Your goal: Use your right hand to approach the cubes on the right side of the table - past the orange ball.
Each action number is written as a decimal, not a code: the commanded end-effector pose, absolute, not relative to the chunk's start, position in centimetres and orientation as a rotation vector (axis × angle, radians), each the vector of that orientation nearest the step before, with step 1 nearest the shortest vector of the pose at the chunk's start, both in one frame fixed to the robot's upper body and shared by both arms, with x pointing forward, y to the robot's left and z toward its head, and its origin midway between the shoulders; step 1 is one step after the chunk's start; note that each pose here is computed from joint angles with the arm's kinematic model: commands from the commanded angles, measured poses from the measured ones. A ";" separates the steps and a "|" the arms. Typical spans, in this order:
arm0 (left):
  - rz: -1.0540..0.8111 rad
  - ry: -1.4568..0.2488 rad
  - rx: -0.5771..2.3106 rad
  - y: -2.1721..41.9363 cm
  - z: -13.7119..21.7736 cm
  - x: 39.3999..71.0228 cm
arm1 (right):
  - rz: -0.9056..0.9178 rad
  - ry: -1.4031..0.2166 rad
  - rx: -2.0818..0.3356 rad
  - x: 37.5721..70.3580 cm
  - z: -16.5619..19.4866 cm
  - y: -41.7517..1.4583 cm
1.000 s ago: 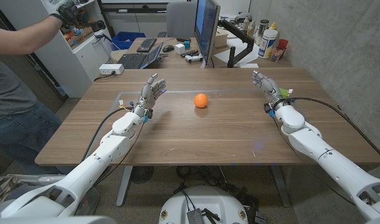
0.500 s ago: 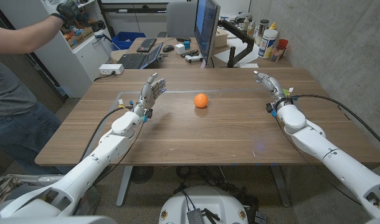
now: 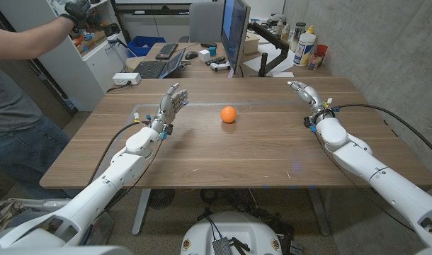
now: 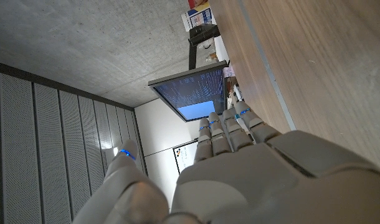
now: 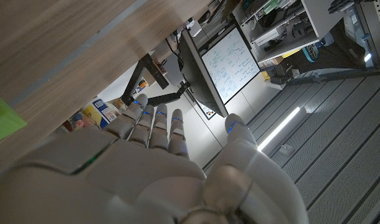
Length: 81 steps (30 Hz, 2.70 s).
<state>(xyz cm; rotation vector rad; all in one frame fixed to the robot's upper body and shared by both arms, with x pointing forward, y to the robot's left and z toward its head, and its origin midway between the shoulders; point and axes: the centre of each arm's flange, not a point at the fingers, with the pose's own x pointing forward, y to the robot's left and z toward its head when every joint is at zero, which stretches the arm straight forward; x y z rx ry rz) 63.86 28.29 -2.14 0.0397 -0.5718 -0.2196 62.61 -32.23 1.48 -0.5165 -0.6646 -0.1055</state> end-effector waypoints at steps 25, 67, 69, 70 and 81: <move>-0.214 -0.570 0.051 28.1 -2.3 63.6 | -0.224 -0.636 -0.715 62.1 3.8 -34.1; -0.211 -0.554 0.064 27.5 -2.6 63.3 | -0.392 -0.449 -0.936 63.5 5.1 -36.7; -0.206 -0.555 0.060 27.6 -2.7 63.3 | -0.391 -0.433 -0.929 63.6 5.1 -36.8; -0.201 -0.554 0.058 27.6 -2.7 63.3 | -0.391 -0.428 -0.925 63.7 5.1 -36.9; -0.196 -0.553 0.067 27.5 -2.8 63.2 | -0.404 -0.391 -0.917 64.4 5.0 -37.6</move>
